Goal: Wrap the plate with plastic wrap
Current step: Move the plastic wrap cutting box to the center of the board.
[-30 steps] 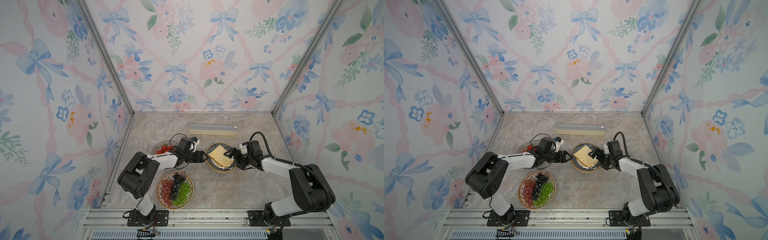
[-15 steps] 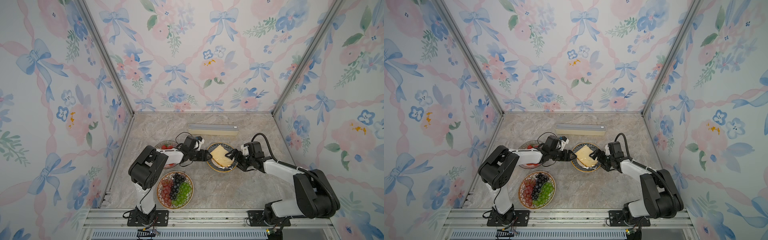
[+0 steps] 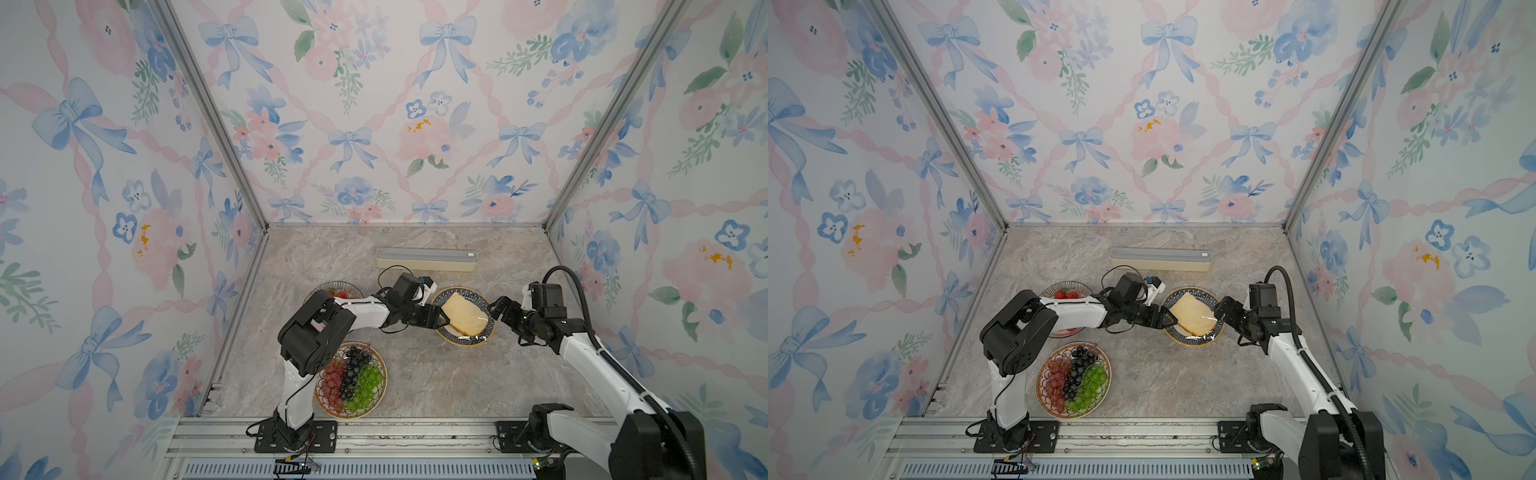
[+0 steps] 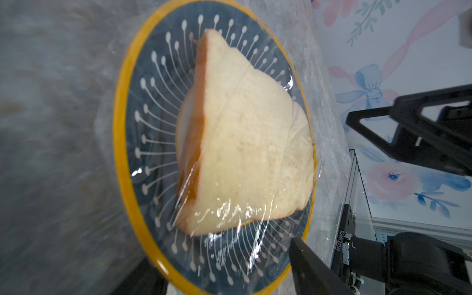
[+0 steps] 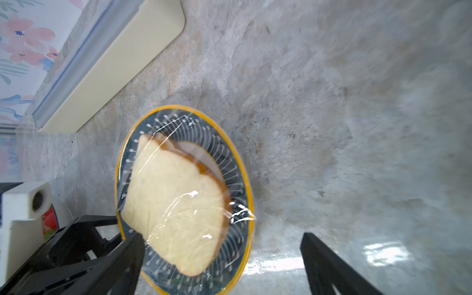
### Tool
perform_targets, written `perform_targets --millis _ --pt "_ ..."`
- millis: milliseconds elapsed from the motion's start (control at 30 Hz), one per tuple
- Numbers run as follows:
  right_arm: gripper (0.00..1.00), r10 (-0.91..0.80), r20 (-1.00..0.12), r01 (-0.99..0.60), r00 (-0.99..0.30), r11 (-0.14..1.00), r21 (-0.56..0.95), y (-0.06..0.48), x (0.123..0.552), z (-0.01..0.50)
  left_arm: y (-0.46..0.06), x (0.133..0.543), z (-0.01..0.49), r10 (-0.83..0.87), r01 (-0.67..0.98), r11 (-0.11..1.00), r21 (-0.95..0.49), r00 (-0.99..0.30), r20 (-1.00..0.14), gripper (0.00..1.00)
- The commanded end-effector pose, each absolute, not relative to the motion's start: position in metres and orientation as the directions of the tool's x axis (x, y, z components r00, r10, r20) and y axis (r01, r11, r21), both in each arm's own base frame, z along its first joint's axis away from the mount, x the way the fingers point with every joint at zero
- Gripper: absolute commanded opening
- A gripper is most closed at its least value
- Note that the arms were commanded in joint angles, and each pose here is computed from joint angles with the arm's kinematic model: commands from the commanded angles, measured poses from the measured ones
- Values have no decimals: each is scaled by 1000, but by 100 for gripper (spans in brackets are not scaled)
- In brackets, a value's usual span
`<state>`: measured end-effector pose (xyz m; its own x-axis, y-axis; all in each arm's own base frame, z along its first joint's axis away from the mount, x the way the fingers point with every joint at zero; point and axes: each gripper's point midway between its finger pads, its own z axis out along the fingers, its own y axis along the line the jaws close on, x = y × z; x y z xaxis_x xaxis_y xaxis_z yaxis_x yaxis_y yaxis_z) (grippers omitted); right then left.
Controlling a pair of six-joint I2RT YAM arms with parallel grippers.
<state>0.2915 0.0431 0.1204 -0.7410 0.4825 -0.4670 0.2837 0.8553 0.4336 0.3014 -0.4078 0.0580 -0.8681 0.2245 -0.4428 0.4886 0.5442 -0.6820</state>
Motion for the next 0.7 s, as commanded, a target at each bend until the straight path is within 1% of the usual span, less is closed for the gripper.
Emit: perform_targets --millis 0,133,267,400,533,667 --pt "97 351 -539 255 -765 935 247 19 276 138 -441 293 65 265 526 468 -710 -850 -455 74" --pt "97 228 -593 179 -772 974 141 26 279 155 -436 298 74 248 552 488 -676 -830 -499 74" --pt "97 64 -619 68 -783 998 17 54 292 164 -403 304 98 194 563 531 -633 -809 -555 74" --pt "97 -124 -603 -60 -788 990 -126 94 310 163 -345 312 119 100 520 624 -583 -793 -601 74" --pt "97 -311 -537 -193 -784 945 -265 142 327 144 -278 315 133 6 437 738 -515 -767 -642 75" --pt "97 -428 -458 -283 -779 892 -353 179 343 118 -214 317 142 -126 300 813 -499 -746 -654 75"
